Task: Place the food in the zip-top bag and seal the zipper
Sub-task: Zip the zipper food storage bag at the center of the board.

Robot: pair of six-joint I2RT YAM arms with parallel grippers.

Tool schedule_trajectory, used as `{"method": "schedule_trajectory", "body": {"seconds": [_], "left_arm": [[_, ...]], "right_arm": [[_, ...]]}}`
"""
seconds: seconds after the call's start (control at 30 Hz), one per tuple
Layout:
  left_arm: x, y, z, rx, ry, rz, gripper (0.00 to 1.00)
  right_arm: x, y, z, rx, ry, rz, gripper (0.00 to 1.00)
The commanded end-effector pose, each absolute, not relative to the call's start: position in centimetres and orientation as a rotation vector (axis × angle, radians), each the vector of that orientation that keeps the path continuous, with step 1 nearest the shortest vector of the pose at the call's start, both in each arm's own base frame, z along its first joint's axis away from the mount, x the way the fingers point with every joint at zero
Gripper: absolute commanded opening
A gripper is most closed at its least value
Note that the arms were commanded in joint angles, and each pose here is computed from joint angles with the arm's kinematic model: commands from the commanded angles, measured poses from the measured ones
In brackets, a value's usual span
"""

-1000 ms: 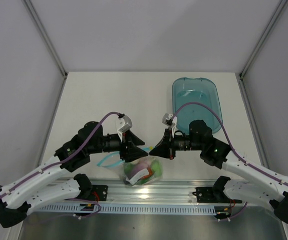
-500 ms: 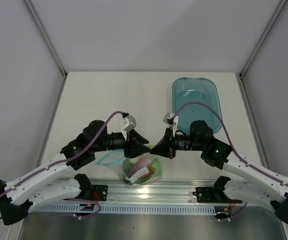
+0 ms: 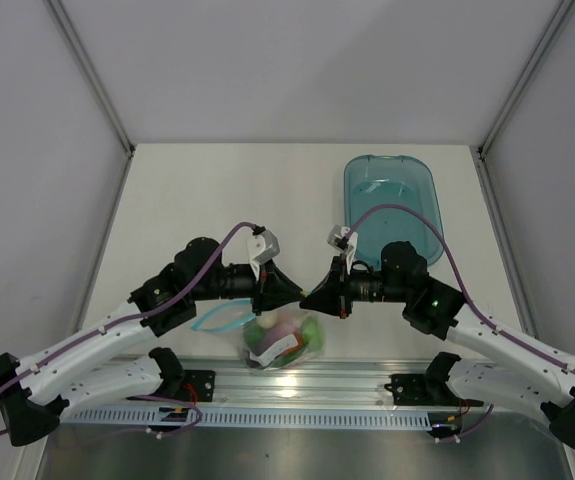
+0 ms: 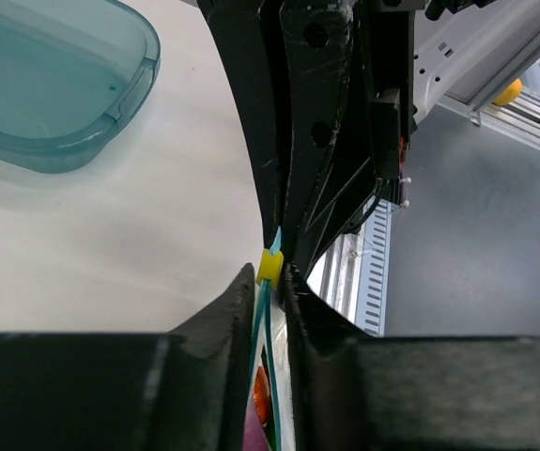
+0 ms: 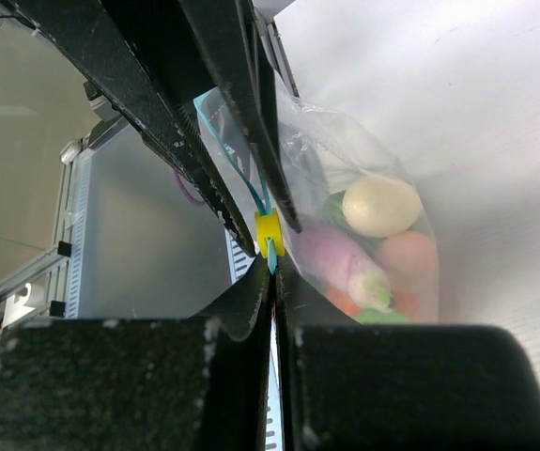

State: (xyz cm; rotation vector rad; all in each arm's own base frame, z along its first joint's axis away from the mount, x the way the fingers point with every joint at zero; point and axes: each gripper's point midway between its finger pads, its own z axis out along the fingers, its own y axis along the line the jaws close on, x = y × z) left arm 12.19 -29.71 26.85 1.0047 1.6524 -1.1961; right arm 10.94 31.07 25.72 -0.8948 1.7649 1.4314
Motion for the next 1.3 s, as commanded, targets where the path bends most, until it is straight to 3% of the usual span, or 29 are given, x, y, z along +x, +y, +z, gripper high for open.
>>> {"method": "schedule_trajectory", "body": {"seconds": [0.0,0.2,0.97,1.2,1.23,1.27], "left_arm": [[12.3,-30.0,28.4,1.016,1.576,-1.209,0.18],[12.2,-30.0,28.2,1.017,1.588,-1.227,0.00],[12.3,-28.4,27.3,0.943,1.733,-1.182,0.01],[12.2,-28.0,27.7,0.930,1.723,-1.176,0.01],[12.2,-28.0,27.9,0.931,1.720,-1.178,0.00],[12.2,-28.0,28.0,0.932,1.718,-1.180,0.01]], "right_arm": [[10.5,31.1,27.3,-0.908,1.709,1.452,0.00],[10.9,31.3,27.0,-0.893,1.725,1.429,0.00],[15.4,29.7,25.8,-0.574,1.825,1.212,0.00],[13.1,30.4,26.5,-0.746,1.752,1.362,0.00],[12.5,30.5,26.5,-0.809,1.734,1.388,0.01],[11.9,30.6,26.2,-0.860,1.740,1.410,0.09]]}}
